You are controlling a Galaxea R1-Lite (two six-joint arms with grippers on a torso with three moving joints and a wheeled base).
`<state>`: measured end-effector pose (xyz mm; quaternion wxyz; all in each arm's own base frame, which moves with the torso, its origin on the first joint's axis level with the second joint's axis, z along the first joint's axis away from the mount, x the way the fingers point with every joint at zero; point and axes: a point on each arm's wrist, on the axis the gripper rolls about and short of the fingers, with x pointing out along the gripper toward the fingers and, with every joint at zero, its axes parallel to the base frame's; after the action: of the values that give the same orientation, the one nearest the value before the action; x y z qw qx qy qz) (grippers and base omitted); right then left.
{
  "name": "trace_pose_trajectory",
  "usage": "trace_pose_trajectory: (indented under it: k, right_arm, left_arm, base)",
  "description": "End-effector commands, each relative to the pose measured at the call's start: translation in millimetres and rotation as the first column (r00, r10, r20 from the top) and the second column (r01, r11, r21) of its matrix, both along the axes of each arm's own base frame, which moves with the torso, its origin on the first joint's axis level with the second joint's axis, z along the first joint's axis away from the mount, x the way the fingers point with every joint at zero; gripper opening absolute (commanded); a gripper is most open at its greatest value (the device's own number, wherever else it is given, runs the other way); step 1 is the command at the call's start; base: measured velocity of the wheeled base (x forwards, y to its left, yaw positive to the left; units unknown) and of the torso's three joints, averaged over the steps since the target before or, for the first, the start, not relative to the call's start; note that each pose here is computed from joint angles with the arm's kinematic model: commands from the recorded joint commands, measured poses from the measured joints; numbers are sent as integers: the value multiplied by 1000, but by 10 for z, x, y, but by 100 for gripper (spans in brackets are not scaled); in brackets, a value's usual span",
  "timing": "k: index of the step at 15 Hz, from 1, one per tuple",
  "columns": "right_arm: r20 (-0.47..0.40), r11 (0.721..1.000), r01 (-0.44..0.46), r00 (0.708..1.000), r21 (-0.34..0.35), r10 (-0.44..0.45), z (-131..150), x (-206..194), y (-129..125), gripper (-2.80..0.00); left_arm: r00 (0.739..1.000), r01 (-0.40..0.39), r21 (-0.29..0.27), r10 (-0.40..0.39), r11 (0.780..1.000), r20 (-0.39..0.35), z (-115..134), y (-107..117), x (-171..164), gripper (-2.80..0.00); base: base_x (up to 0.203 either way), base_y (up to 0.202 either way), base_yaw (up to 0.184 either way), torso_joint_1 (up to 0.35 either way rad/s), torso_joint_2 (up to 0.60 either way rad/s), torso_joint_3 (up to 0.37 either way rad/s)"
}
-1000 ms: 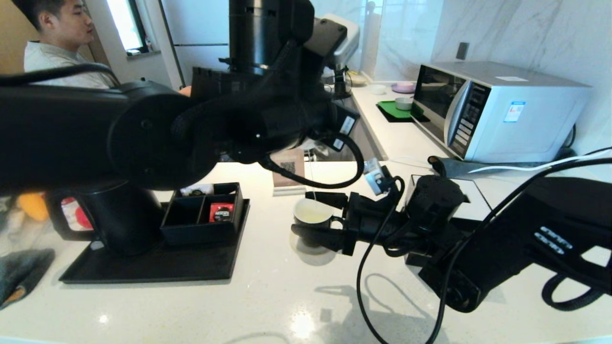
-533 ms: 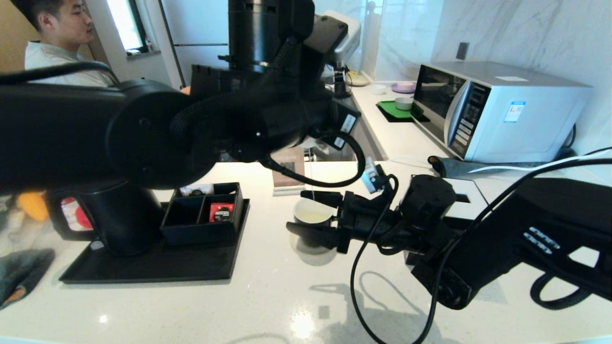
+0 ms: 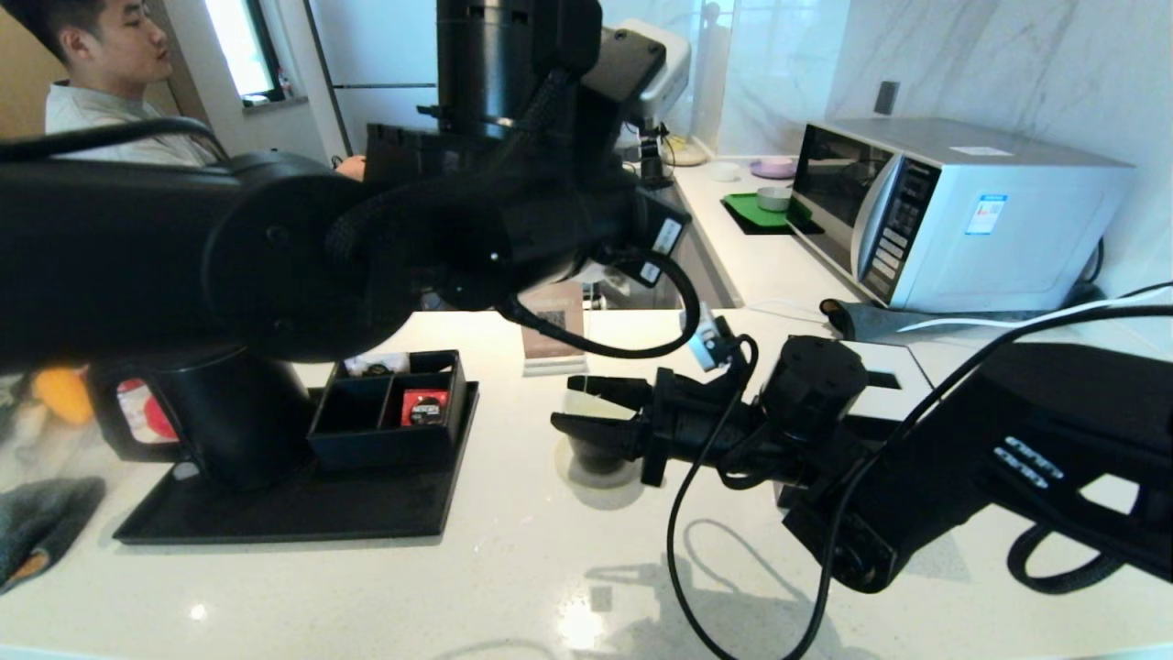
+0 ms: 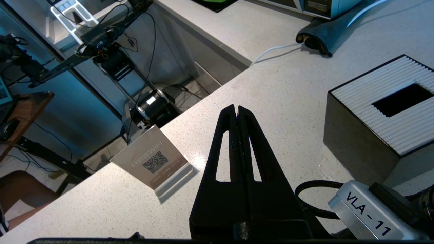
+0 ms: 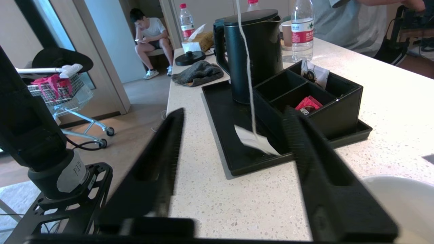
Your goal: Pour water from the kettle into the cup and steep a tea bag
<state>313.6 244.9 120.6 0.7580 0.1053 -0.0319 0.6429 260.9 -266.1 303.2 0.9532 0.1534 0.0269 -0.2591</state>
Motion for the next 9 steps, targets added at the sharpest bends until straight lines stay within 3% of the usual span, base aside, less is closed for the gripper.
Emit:
trace_pose_trajectory:
  k: [1, 9]
  right_arm:
    - [5, 1000, -7, 1000, 6, 7, 14, -8, 3, -280]
    - [2, 1000, -12, 1000, 5, 11, 13, -20, 9, -280]
  left_arm:
    - [1000, -2, 2, 2, 1000, 0, -5, -3, 3, -280]
    - [1000, -5, 1, 5, 1000, 1, 0, 4, 5, -280]
  base:
    - [0, 0, 0, 0, 0, 0]
    - [0, 0, 0, 0, 0, 0]
